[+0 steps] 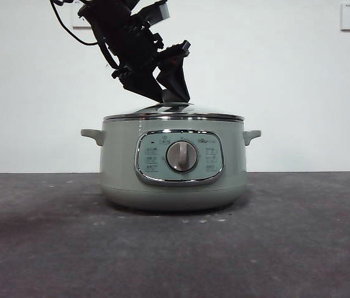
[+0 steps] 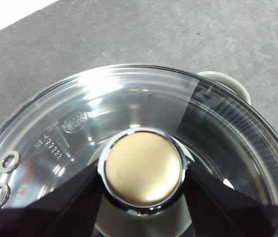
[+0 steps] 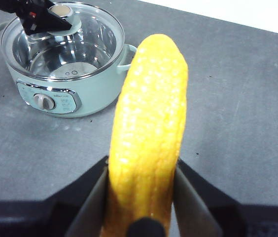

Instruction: Pick up the corn,open the lid,put the corn in the pot,close the lid

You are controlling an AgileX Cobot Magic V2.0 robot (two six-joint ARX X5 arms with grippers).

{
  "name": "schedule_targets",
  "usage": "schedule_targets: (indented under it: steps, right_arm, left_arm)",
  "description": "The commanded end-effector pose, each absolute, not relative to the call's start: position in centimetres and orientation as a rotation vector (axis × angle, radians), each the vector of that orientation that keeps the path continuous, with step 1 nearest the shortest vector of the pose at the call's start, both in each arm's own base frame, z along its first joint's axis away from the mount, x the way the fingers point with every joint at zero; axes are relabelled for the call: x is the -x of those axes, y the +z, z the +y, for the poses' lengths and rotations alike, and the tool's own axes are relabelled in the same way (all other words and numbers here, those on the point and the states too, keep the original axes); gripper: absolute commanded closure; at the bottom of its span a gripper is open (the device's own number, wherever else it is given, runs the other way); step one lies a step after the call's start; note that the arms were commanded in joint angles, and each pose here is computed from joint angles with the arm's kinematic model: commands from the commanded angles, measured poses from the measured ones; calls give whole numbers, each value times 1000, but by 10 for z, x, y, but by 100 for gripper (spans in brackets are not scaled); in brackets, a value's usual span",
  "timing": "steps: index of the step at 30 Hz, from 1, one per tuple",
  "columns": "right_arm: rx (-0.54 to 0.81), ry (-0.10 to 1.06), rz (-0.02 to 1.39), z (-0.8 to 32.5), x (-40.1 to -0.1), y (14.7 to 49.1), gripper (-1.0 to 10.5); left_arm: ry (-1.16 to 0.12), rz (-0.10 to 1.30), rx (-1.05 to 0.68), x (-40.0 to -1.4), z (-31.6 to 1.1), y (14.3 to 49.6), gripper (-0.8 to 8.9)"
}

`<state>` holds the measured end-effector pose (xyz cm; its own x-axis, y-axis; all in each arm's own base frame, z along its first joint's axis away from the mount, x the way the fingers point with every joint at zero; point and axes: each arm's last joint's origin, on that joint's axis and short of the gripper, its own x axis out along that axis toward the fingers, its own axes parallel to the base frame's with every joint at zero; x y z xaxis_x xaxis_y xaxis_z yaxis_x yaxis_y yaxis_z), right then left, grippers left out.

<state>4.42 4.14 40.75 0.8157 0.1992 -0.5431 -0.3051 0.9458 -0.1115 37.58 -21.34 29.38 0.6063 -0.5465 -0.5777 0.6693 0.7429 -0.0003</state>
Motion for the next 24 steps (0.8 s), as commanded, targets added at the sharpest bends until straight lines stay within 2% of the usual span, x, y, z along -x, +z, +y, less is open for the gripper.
schedule_targets:
  steps: [1,14,24]
  right_arm:
    - [204,261,566,40,-43,406,955]
    - [202,261,566,40,-43,406,956]
    - [193,281,526,48,-48,411,956]
  left_arm:
    - [-713,574,-213,-379,-216,295,821]
    - [-752,478,-171,-379,-217,335,821]
    - [-722,393,-154,-349,-187,389,821]
